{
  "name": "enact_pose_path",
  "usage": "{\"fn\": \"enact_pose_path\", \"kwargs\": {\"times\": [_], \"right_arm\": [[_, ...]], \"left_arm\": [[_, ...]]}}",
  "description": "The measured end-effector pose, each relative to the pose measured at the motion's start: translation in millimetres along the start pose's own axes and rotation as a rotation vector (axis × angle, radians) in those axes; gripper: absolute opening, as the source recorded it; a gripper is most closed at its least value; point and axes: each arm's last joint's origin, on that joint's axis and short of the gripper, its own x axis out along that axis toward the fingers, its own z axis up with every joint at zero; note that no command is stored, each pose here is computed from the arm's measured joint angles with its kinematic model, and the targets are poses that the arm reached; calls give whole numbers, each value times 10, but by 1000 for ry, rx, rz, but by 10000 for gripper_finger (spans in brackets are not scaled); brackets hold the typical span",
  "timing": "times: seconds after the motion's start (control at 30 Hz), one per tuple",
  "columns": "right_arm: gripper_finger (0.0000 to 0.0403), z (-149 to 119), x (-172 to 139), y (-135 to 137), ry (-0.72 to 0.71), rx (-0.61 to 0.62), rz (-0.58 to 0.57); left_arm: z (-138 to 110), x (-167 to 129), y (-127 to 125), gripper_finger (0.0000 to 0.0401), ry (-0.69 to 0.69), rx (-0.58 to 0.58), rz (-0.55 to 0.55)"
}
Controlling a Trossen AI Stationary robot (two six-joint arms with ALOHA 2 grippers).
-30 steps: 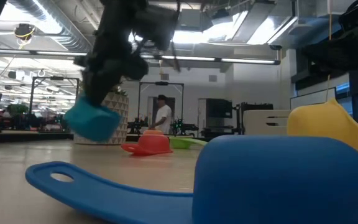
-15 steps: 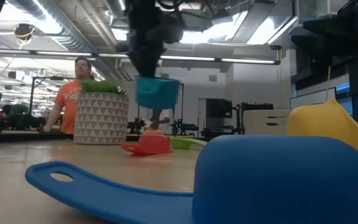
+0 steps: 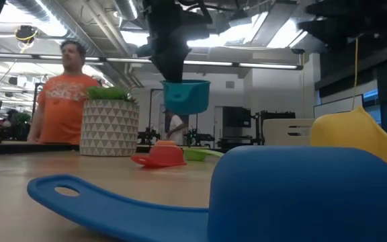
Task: Nest measuring cups in basket
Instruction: Put the light blue measuring cup into the gray bin
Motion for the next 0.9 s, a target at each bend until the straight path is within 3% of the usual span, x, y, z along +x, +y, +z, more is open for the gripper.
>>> {"fn": "enact_pose_path", "kwargs": {"times": [0.1,0.3,0.9], "right_arm": [[234,70,173,35,59,-17,-57],[234,114,535,134,169,-54,-64],[234,-139,1197,304,383,-116,-67]], "left_arm": [[28,-1,-10,4,-38,-9,5],[39,-1,-2,4,-63,-12,36],[134,-11,-48,5,-171,41,24]]}}
